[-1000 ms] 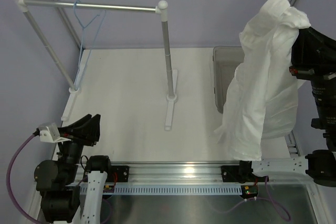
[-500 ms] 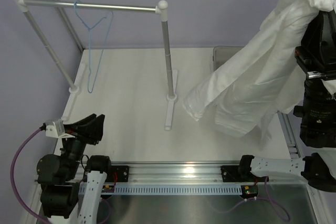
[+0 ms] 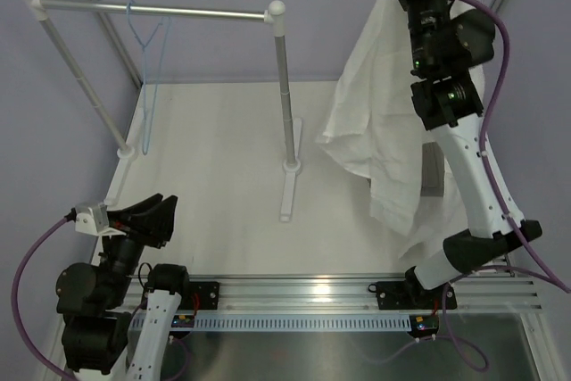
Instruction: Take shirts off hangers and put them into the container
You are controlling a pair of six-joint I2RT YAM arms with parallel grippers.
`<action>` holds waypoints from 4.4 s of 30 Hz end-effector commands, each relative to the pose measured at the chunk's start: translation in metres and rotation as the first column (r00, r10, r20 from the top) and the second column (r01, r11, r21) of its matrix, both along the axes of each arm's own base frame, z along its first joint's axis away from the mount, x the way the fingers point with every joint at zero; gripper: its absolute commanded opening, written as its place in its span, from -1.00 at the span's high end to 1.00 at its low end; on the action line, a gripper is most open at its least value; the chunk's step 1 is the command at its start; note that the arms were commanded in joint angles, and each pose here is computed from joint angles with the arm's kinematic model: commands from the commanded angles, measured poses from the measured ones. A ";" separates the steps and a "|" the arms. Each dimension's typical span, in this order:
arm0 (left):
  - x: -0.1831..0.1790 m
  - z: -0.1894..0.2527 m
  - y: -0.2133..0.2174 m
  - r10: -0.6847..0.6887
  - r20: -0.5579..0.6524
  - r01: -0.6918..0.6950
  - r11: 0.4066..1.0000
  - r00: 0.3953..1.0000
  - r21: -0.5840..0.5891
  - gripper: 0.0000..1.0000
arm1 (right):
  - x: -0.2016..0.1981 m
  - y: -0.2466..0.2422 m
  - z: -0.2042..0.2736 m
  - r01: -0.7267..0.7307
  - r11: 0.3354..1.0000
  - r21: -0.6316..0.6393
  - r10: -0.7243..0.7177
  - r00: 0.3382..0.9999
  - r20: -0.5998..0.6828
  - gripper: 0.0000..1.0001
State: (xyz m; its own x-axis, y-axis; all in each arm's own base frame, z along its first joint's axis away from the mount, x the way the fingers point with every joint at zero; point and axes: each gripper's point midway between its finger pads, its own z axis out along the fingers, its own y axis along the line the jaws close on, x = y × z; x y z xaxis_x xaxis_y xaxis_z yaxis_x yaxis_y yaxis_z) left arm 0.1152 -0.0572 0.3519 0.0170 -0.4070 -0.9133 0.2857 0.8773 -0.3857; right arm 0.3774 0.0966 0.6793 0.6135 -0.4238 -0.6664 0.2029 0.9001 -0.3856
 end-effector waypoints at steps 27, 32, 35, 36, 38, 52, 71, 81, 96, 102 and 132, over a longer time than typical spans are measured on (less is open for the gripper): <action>0.030 -0.009 -0.004 -0.013 -0.108 0.019 0.998 0.994 0.054 0.12 | 0.048 -0.101 0.082 -0.146 0.989 -0.012 0.136 0.891 0.434 1.00; 0.046 -0.023 -0.006 -0.017 -0.156 0.025 0.998 0.988 0.051 0.13 | 0.063 -0.117 0.073 -0.171 0.985 -0.011 0.158 0.878 0.452 1.00; 0.056 -0.032 -0.010 -0.031 -0.176 0.039 0.998 0.984 0.044 0.15 | 0.075 -0.126 0.064 -0.163 0.987 -0.009 0.150 0.880 0.452 1.00; 0.058 -0.031 -0.010 -0.034 -0.172 0.042 0.998 0.985 0.045 0.15 | 0.078 -0.128 0.062 -0.159 0.987 -0.010 0.146 0.879 0.453 1.00; 0.061 -0.031 -0.011 -0.034 -0.174 0.044 0.998 0.984 0.053 0.16 | 0.080 -0.131 0.060 -0.158 0.987 -0.011 0.144 0.872 0.467 1.00; 0.065 -0.031 -0.023 -0.100 -0.187 0.103 0.995 0.977 0.007 0.20 | 0.011 -0.128 0.092 -0.212 0.975 -0.058 0.198 0.729 0.655 0.99; 0.049 -0.023 -0.026 -0.126 -0.184 0.127 0.992 0.975 -0.005 0.24 | 0.208 -0.160 -0.058 -0.185 0.959 0.215 0.132 0.962 0.239 0.99; 0.018 -0.005 -0.024 -0.135 -0.115 0.134 0.991 0.984 -0.018 0.23 | 0.158 -0.096 -0.044 -0.284 0.918 0.276 0.272 0.959 0.081 1.00; -0.039 0.026 -0.022 -0.157 -0.077 0.157 0.988 0.985 -0.005 0.21 | 0.102 -0.141 -0.117 -0.046 0.928 0.370 0.074 0.995 -0.062 1.00; -0.036 0.025 -0.023 -0.162 -0.092 0.161 0.987 0.983 -0.009 0.21 | 0.102 -0.168 -0.130 0.051 0.910 0.412 -0.030 0.998 -0.059 1.00; -0.035 0.020 -0.027 -0.181 -0.074 0.179 0.983 0.981 -0.036 0.21 | 0.137 -0.199 -0.275 0.252 0.610 0.751 -0.028 0.954 -0.297 1.00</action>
